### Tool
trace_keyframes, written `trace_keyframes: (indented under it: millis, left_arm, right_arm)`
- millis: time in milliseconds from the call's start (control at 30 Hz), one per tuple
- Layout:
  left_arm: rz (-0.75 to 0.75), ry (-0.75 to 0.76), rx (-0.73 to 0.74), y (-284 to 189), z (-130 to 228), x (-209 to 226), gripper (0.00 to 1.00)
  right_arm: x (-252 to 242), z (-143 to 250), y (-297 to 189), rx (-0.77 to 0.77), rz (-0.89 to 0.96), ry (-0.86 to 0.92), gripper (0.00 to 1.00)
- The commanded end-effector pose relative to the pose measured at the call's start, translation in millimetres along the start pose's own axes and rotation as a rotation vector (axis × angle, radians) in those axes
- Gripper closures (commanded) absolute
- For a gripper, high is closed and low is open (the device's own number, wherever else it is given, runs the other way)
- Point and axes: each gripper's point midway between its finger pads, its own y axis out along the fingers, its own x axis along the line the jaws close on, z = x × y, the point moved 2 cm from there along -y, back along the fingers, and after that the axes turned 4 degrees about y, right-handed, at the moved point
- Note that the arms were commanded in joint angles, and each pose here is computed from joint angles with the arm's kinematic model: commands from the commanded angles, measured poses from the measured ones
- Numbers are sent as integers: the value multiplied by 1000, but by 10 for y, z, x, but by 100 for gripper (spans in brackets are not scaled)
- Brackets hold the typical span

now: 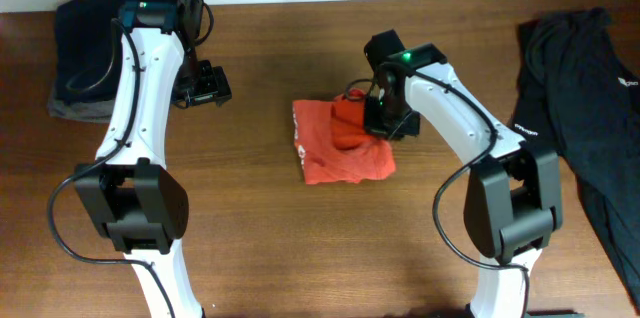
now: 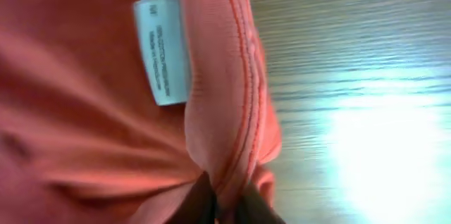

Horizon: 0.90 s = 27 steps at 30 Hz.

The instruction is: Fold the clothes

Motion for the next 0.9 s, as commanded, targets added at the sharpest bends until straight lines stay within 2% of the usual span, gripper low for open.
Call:
trace_keyframes:
  millis: [0,100,200,333,433,667,733,867]
  left_arm:
    - [7,-5,0,-21,15,10,1]
    - [7,-5,0,-21,15,9,1]
    - [7,-5,0,-21,15,9,1]
    - [7,-5,0,-21,15,9,1]
    - [6,-6,-4,-21,6,10,1]
    - [3,-12,-36,-22,-65,12,1]
    - [6,-13,-45,-23,-84,6,1]
    - [6,-13,-44,-23,-82,7,1]
  right_arm:
    - [-324,-109,64,-53,173,9,80]
    - [-384,-119,57,-51,188,19,65]
    - [-439,-127,47,-43,194,29,34]
    - [-423,-194,-96,-50,163,41,34]
    - [-281,-318,-396,-84,74,5,34]
    - [423,-395,-1121,-172,-280,-339,34]
    - [515,-384,-1143,-186,-296,-359,35]
    - [660,-321,-973,-151,-292,-393,44]
